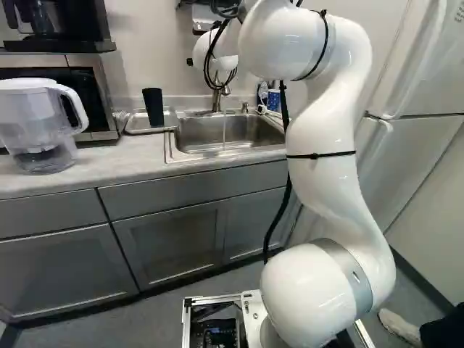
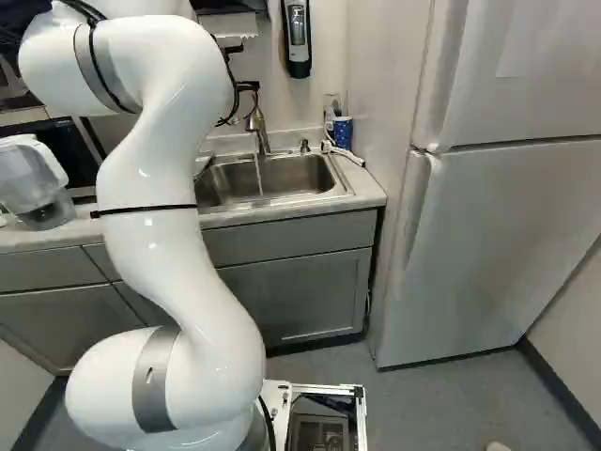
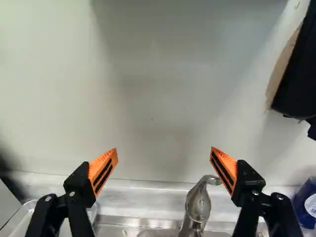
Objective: Rinse the cup and place it in the tray
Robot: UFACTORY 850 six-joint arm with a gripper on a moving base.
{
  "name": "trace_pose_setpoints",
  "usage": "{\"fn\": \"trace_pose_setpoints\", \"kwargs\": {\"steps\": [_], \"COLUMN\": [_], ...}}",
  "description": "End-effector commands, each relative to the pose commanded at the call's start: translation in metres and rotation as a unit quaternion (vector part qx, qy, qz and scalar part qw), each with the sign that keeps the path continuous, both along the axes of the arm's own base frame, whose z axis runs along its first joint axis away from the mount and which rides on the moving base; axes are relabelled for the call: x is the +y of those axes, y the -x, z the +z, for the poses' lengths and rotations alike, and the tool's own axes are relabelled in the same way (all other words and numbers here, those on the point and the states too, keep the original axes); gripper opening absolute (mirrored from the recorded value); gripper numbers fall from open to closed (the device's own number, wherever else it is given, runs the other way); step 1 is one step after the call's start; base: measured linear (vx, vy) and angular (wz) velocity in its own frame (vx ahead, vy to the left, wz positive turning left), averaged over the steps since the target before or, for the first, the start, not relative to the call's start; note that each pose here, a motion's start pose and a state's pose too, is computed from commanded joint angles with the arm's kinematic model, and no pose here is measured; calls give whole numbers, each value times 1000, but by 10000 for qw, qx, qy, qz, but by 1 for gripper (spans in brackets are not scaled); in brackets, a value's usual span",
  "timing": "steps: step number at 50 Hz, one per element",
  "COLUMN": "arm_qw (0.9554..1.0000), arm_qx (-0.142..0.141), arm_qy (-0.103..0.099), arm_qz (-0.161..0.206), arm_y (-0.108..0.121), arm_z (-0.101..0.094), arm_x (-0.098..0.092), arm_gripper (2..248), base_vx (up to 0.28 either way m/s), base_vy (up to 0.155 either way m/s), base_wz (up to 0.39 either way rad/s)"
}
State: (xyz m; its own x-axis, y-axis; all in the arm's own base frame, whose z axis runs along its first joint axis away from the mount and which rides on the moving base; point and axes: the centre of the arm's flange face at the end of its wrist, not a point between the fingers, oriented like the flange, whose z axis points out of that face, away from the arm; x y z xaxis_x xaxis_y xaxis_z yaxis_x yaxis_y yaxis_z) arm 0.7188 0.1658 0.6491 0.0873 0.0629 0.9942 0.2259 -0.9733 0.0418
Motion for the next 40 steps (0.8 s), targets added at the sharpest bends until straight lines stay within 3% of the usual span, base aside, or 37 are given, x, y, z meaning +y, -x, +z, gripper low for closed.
{"fn": "trace_pose_setpoints", "kwargs": {"steps": [40], "arm_qw": [9989], "arm_qx": [445], "arm_qy": [-120], "arm_qz": [-32], "arm_y": [0], "arm_z": [-8], "arm_x": [7], "arm_gripper": [247], "base_vx": [0], "base_vy": [0], "base_wz": [0]}}
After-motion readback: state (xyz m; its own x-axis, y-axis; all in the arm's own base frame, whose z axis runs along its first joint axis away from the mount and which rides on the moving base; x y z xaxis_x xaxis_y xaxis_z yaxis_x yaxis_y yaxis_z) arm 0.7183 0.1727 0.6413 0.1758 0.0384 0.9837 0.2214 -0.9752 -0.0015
